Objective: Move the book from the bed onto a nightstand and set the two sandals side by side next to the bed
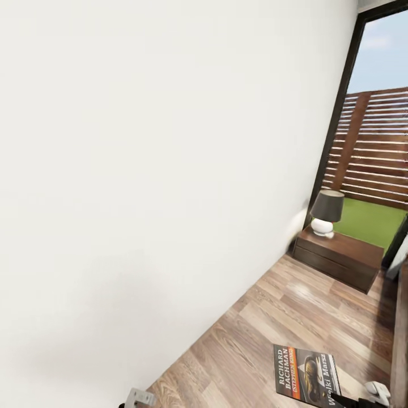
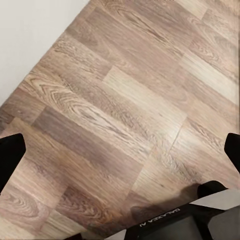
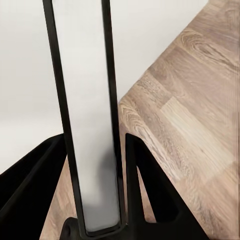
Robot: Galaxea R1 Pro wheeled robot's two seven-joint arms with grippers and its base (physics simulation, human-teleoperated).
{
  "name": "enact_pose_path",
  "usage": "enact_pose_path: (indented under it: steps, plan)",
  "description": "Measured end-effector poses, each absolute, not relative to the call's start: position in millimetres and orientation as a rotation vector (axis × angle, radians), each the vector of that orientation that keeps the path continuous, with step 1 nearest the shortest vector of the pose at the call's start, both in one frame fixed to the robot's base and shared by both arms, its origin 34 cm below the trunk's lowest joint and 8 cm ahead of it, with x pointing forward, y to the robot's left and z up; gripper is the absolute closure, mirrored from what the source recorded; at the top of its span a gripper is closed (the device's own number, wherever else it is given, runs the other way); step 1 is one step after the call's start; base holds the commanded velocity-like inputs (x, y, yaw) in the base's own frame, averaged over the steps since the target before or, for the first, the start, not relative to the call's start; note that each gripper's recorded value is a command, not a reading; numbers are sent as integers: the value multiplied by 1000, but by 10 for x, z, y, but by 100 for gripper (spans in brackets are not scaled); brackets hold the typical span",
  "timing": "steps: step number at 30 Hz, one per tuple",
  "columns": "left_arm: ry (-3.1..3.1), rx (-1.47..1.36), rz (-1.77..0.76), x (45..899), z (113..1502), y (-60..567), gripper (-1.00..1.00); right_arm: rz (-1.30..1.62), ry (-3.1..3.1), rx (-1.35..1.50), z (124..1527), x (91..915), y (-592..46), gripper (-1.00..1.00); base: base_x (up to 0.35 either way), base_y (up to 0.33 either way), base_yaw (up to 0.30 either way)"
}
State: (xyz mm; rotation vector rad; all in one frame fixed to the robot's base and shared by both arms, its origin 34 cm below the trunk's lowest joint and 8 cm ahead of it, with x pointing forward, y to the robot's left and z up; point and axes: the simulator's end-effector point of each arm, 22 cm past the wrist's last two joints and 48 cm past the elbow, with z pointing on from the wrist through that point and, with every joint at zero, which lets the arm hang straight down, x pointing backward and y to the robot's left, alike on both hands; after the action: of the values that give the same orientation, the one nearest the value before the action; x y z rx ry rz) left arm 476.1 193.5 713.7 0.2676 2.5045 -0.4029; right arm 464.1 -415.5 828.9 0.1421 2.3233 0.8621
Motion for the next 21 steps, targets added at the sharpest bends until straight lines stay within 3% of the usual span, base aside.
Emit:
enact_pose_path:
  steps: [9,15,21]
  plan:
    - [2504,268,-403,4760,7139,1934,-100,861,2321,144,8292,4644,-4158,100,308,0,-279]
    - [2505,268,-403,4762,7136,1934,-100,861,2322,144,8289,4647,-4158,100,106,0,-254]
    - [2504,267,-403,4758,7137,1935,-100,861,2318,147,8297,4654,-4160,100,145,0,-53]
